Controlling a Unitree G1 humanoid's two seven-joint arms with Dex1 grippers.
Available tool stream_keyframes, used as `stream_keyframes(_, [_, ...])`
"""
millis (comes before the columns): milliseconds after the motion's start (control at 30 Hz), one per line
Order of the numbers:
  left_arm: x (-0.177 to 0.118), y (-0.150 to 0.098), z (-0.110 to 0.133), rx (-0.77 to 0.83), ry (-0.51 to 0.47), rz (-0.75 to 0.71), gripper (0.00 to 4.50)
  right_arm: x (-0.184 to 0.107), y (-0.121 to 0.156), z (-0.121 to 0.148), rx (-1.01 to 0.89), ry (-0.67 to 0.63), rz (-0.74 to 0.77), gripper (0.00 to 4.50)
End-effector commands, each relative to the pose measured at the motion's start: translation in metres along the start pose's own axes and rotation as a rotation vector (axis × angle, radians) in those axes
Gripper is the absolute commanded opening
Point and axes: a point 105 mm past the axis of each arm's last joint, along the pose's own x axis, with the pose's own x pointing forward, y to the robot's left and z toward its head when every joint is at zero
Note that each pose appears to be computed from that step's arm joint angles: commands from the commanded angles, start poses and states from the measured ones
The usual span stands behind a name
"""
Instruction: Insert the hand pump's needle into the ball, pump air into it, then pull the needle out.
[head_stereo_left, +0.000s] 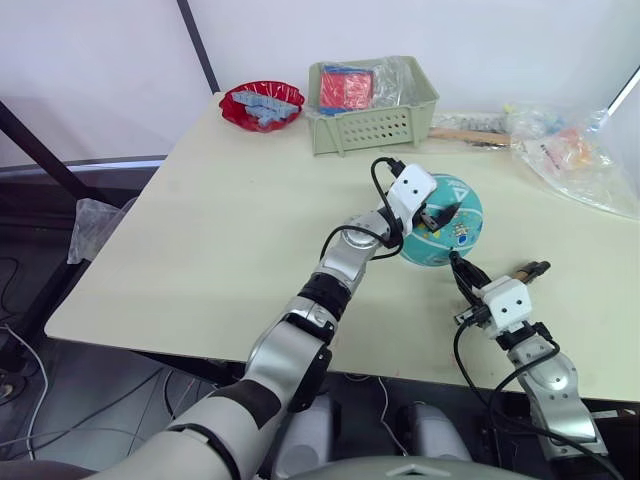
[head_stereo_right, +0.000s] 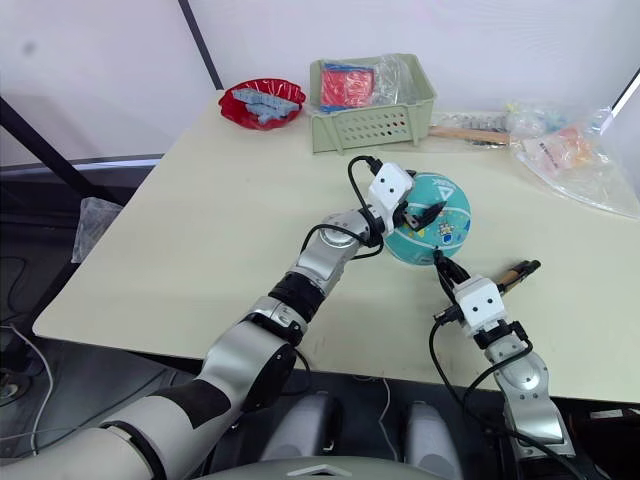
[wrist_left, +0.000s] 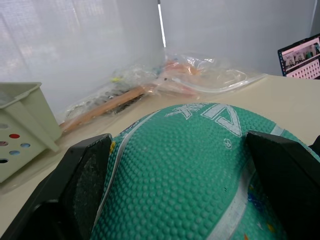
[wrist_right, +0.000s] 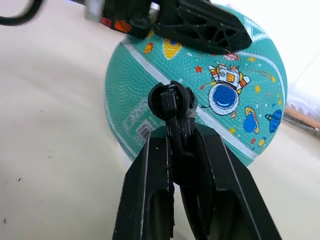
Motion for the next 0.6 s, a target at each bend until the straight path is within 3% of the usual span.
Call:
stream_keyframes(33, [-0.019,-0.002,-0.066,-0.058,0.230,0.036,4.50,0.000,-0.001,0.019,-0.020,-0.085,0.010,0.05])
stream_keyframes(367, [-0.012,-0.009,-0.045,-0.084,0.133,-0.031,4.50,0.000,-0.003,0.003,-0.109,-0.011,0.084,0.05])
stream_keyframes(500, [-0.009,-0.010,-0.024,-0.101,0.050,-0.073,4.50,0.001,-0.005,-0.007,-0.173,0.027,0.115,0.05])
stream_keyframes(600, [-0.008,-0.007,0.006,-0.111,-0.063,-0.110,4.50,0.002,-0.006,-0.012,-0.207,0.043,0.138,0.05])
